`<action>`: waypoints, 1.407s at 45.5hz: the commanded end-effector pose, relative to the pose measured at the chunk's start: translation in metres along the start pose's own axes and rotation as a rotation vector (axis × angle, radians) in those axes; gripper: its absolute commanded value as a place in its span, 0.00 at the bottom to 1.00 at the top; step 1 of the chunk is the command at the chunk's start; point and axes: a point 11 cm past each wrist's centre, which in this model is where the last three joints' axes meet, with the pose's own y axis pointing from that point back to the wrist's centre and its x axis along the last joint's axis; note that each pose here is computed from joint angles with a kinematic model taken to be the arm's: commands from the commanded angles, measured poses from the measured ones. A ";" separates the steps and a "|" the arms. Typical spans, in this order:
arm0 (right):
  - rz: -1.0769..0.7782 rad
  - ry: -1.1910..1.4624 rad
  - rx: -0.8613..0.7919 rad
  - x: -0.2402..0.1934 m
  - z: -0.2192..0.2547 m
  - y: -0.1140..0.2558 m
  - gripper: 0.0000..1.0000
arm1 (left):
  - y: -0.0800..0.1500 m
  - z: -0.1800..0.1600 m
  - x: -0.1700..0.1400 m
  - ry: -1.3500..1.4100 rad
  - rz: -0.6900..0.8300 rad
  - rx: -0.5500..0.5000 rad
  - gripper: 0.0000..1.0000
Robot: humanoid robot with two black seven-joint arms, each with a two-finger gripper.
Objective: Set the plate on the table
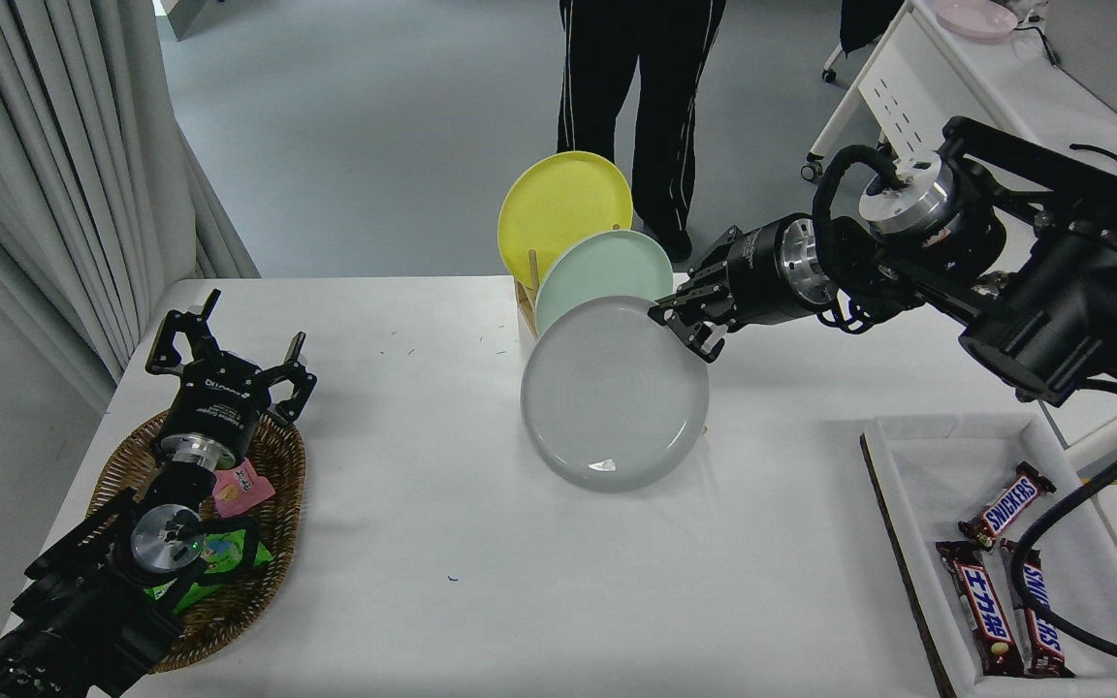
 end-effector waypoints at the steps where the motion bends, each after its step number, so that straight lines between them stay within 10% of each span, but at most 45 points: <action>1: 0.051 -0.098 -0.109 0.017 0.016 -0.014 0.00 | 0.000 0.000 0.000 0.000 0.000 0.000 1.00; 64: 0.207 -0.237 -0.251 0.068 0.086 -0.129 0.00 | 0.000 0.000 0.000 0.000 0.000 0.000 1.00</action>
